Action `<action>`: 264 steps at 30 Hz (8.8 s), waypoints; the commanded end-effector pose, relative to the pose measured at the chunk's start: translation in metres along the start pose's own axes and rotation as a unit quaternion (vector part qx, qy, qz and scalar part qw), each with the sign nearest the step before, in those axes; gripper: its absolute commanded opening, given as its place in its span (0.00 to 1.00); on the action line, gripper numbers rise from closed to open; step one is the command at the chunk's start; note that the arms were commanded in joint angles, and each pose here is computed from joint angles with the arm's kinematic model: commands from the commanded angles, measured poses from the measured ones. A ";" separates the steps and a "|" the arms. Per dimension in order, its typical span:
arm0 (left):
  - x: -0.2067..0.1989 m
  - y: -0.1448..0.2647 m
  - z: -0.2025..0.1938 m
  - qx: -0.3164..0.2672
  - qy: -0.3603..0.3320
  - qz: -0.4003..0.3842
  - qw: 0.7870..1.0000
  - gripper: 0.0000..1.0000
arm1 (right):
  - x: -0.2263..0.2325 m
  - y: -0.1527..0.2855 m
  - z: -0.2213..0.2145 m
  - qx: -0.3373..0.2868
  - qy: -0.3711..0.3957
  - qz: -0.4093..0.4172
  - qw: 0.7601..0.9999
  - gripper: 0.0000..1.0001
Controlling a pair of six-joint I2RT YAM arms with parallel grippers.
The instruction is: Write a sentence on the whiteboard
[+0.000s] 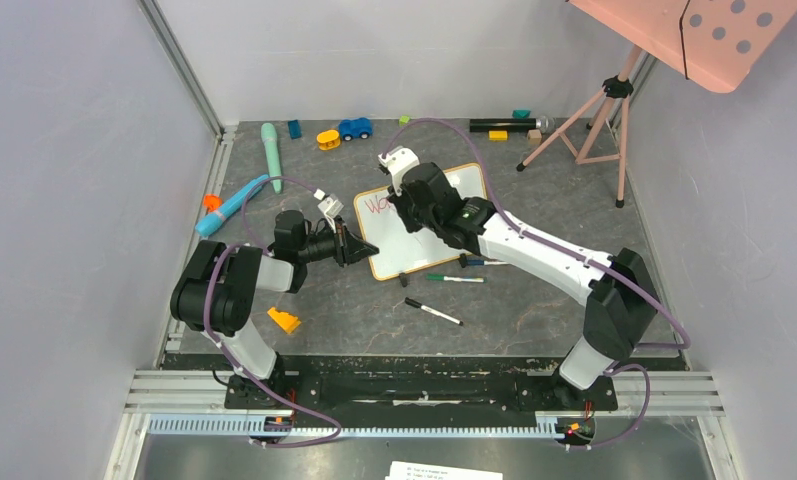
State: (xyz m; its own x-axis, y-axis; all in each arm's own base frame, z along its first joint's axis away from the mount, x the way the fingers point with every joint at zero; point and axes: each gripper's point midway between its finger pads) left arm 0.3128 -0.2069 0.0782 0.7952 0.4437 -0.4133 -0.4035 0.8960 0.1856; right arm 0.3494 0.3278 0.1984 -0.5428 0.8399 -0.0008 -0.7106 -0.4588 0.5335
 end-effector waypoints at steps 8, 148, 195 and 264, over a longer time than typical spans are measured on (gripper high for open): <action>0.016 -0.001 0.009 -0.012 -0.034 0.030 0.999 0.09 | -0.008 0.012 0.011 -0.019 -0.013 -0.006 1.000 0.00; 0.016 -0.001 0.009 -0.012 -0.034 0.031 0.999 0.09 | -0.031 0.004 0.005 0.003 -0.023 -0.022 0.999 0.00; 0.017 -0.001 0.009 -0.013 -0.035 0.033 0.999 0.09 | -0.048 -0.002 0.036 -0.021 -0.019 -0.045 0.999 0.00; 0.017 -0.001 0.009 -0.011 -0.034 0.030 0.999 0.08 | -0.038 0.016 0.042 -0.060 -0.051 0.031 0.996 0.00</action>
State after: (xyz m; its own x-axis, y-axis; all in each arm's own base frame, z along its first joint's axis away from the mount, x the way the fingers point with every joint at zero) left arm 0.3125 -0.2069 0.0790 0.7983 0.4393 -0.4120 -0.4002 0.8982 0.1821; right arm 0.3644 0.2893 0.2127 -0.5392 0.8365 0.0975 -0.6980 -0.5087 0.5040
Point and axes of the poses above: each gripper's point midway between its finger pads, its own y axis back along the fingers, its own x axis along the line the jaws close on, z = x × y, and after that the axes turned 6 degrees about -y, right-handed
